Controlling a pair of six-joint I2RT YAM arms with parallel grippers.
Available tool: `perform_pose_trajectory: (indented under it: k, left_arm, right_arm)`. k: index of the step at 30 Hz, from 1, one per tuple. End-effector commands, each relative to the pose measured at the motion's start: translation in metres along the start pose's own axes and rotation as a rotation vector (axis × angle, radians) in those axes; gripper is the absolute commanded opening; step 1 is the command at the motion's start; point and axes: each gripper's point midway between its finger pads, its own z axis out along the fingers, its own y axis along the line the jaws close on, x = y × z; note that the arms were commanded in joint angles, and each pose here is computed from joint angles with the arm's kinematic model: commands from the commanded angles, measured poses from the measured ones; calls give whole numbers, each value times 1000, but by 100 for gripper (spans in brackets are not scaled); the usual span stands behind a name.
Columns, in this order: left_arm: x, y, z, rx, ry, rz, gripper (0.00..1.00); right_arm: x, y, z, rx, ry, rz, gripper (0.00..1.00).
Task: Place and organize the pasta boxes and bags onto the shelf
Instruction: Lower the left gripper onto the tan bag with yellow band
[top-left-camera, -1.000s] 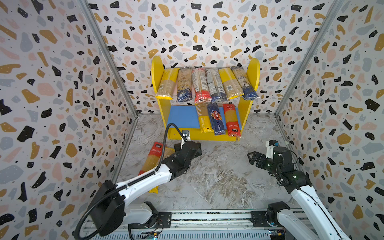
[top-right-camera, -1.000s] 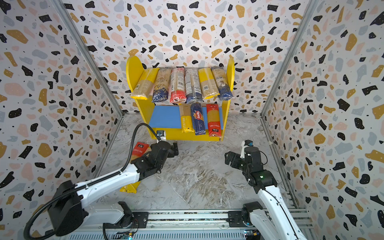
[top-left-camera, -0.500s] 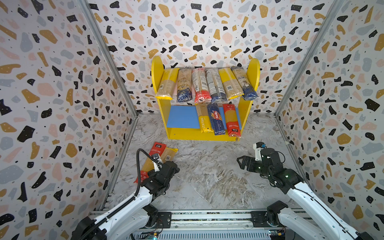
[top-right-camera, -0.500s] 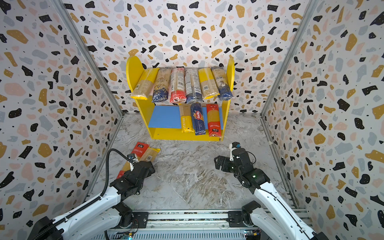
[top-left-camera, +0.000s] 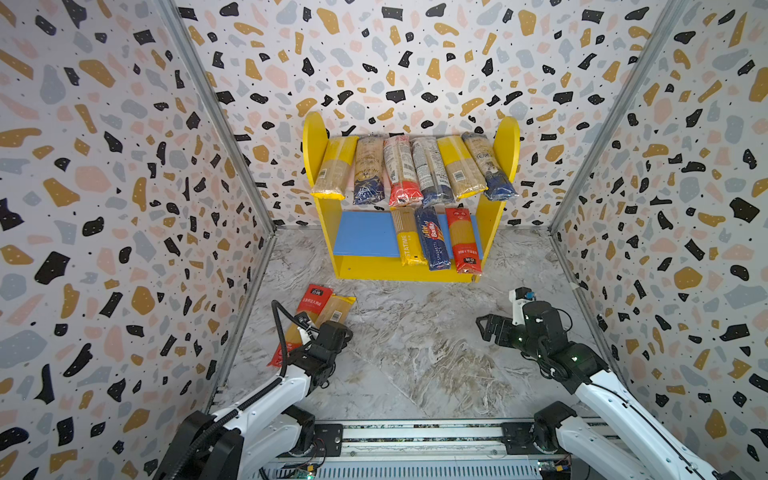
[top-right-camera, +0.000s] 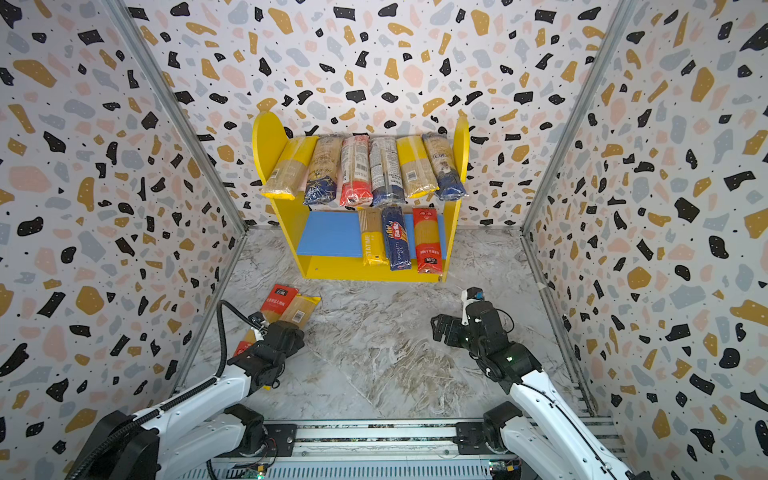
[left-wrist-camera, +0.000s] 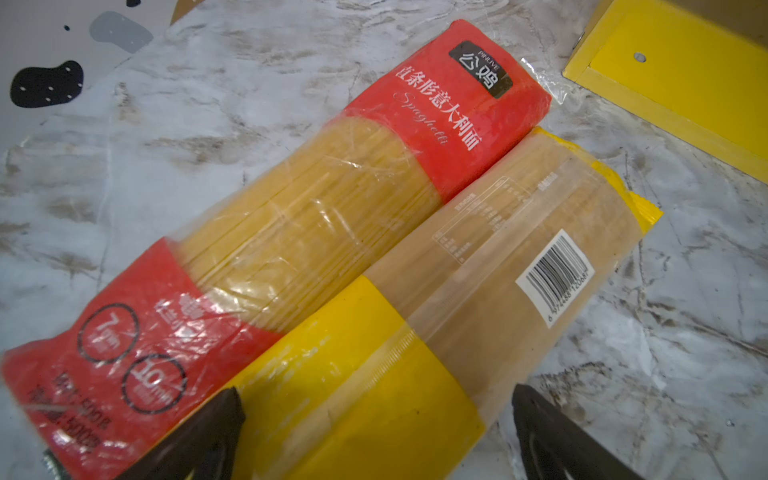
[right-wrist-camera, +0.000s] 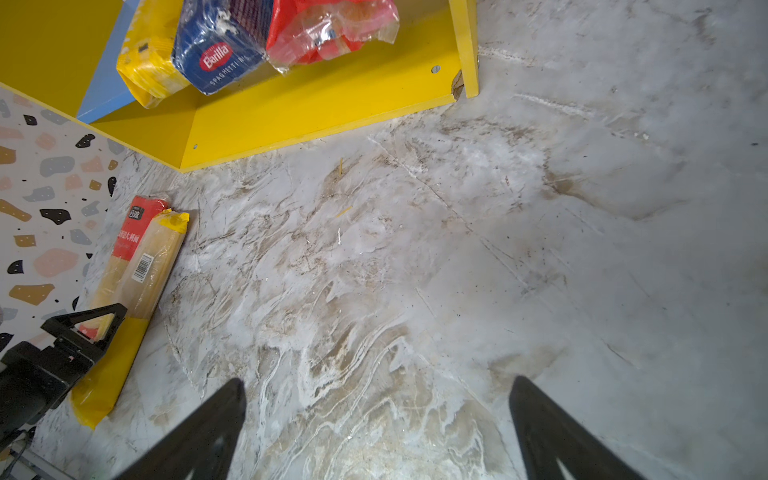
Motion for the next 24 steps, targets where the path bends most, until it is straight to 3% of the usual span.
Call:
perform_pose_trajectory:
  k: [1, 17, 24]
  left_arm:
    - [6, -9, 4, 50, 26, -35, 100]
    - [33, -65, 3, 278, 186, -68, 83]
    - [30, -108, -24, 363, 169, 19, 83]
  right_arm:
    - [-4, 3, 2, -17, -8, -16, 99]
    - [-11, 1, -2, -29, -18, -7, 99]
    - [-11, 2, 1, -31, -12, -7, 99]
